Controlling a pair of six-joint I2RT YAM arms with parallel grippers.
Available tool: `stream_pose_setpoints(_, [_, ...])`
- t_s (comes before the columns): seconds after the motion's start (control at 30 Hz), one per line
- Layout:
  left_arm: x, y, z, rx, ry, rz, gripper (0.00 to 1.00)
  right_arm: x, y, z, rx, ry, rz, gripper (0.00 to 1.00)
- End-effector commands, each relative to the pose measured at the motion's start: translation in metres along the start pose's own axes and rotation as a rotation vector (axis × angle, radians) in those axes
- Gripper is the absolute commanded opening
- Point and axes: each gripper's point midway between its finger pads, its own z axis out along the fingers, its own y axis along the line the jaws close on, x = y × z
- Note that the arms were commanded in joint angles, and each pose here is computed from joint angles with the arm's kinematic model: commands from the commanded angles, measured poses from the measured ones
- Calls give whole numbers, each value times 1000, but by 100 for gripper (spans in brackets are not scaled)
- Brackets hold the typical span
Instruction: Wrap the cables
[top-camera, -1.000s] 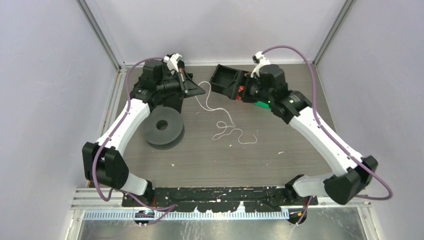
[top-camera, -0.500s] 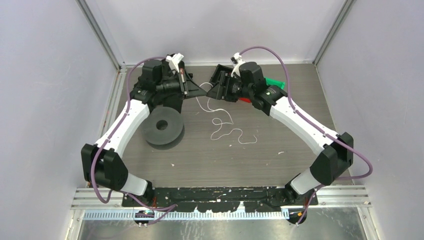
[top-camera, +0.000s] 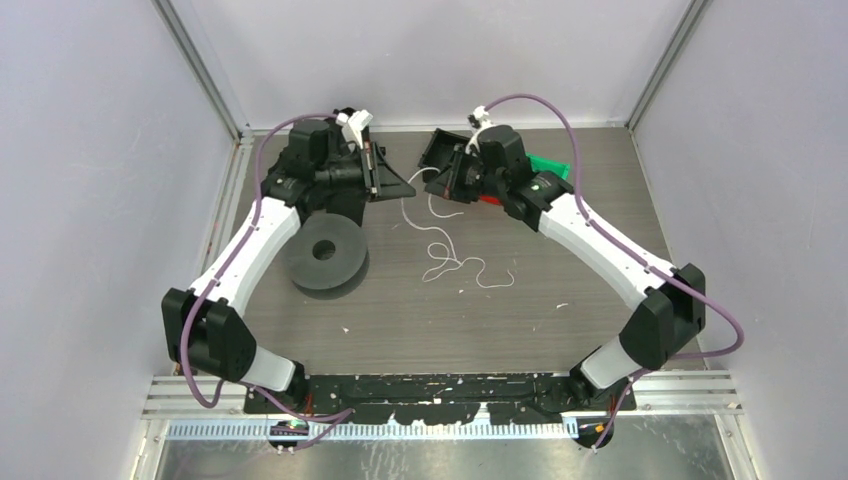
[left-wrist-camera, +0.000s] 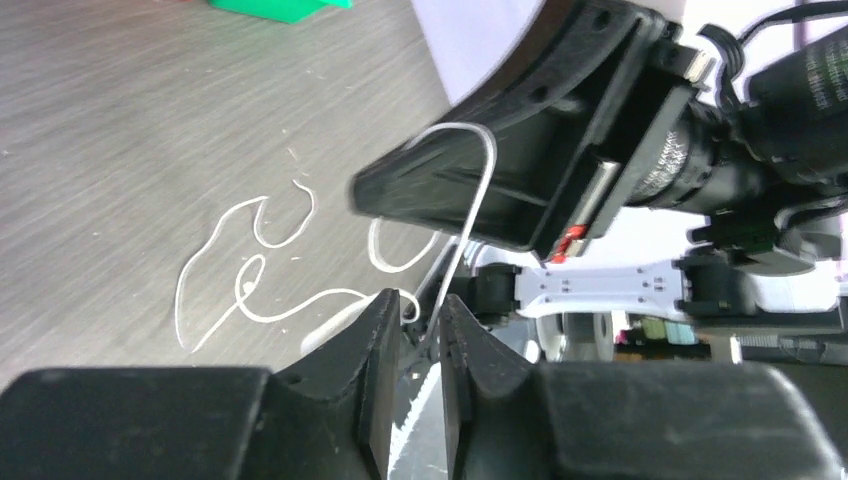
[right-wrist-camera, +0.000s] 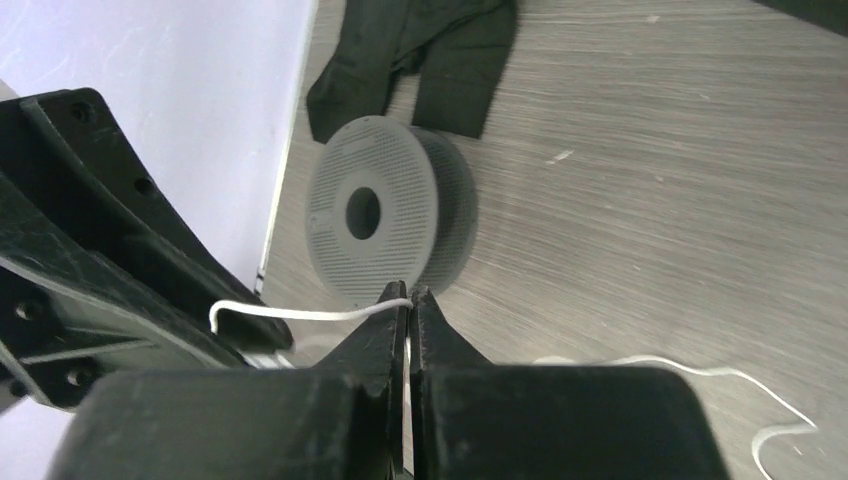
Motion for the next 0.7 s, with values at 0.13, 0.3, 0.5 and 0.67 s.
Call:
stream_pose_setpoints(0.13, [-15,49,-45,-451,-38,166,42,-25,-93,-88,347,-48,109,0])
stream_pose_setpoints(0.3, [-20,112,-115,-856,-100,86,50,-30,-150,-145,659,-86,62,0])
stream_pose_setpoints(0.5, [6,187,-208,-1134,-182,-262,51,-33,-151,-153,667,-116,29,1])
stream_pose_setpoints(0.67, [30,206,-250,-1251,-330,-339,59,-27,-147,-134,599,-78,59,1])
